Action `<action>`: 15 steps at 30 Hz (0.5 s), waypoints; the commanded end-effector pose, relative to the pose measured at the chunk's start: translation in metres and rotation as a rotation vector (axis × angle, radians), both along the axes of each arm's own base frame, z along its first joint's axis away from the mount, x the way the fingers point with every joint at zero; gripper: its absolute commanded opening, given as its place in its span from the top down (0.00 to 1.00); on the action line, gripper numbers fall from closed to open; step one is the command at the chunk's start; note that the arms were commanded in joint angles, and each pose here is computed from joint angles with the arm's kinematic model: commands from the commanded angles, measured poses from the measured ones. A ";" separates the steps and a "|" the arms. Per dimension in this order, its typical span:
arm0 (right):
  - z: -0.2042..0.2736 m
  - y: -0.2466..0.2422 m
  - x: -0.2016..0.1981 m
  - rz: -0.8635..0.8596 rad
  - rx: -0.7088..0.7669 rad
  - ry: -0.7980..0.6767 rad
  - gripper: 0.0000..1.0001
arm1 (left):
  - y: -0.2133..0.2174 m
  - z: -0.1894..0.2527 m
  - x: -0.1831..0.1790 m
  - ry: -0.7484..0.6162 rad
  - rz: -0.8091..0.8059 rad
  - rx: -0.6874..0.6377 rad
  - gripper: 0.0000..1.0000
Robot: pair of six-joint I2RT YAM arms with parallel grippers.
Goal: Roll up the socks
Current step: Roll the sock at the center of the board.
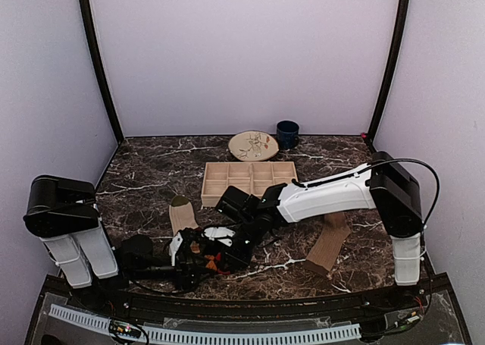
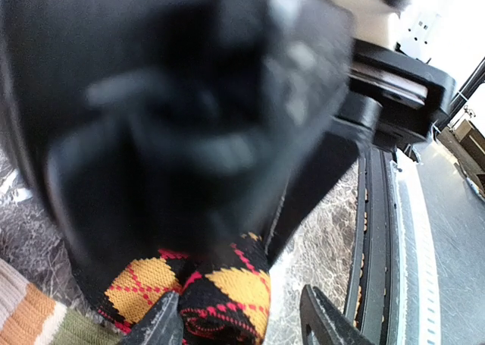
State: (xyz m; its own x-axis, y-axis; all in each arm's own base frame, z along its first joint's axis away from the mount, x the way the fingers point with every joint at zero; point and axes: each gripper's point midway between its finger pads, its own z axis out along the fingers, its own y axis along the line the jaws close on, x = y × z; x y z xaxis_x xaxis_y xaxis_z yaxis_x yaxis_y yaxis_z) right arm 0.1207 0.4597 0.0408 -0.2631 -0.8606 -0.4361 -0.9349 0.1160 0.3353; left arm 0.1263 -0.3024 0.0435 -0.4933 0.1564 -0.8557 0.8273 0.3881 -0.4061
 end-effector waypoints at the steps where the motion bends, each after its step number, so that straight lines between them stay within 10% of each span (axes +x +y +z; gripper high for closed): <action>1: -0.002 0.003 0.004 -0.015 0.031 0.038 0.99 | 0.005 0.002 -0.007 0.006 -0.015 -0.024 0.45; 15: -0.005 0.014 -0.010 0.028 0.074 0.142 0.98 | 0.004 -0.006 -0.005 0.014 -0.001 -0.022 0.45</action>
State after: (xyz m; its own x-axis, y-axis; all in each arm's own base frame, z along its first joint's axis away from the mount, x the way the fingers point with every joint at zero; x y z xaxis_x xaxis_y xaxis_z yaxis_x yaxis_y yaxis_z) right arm 0.1145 0.4651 0.0382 -0.2910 -0.8463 -0.4462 -0.9010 0.0856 0.4252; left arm 0.1251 -0.3012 0.0345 -0.5018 0.1592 -0.8502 0.8234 0.3891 -0.4131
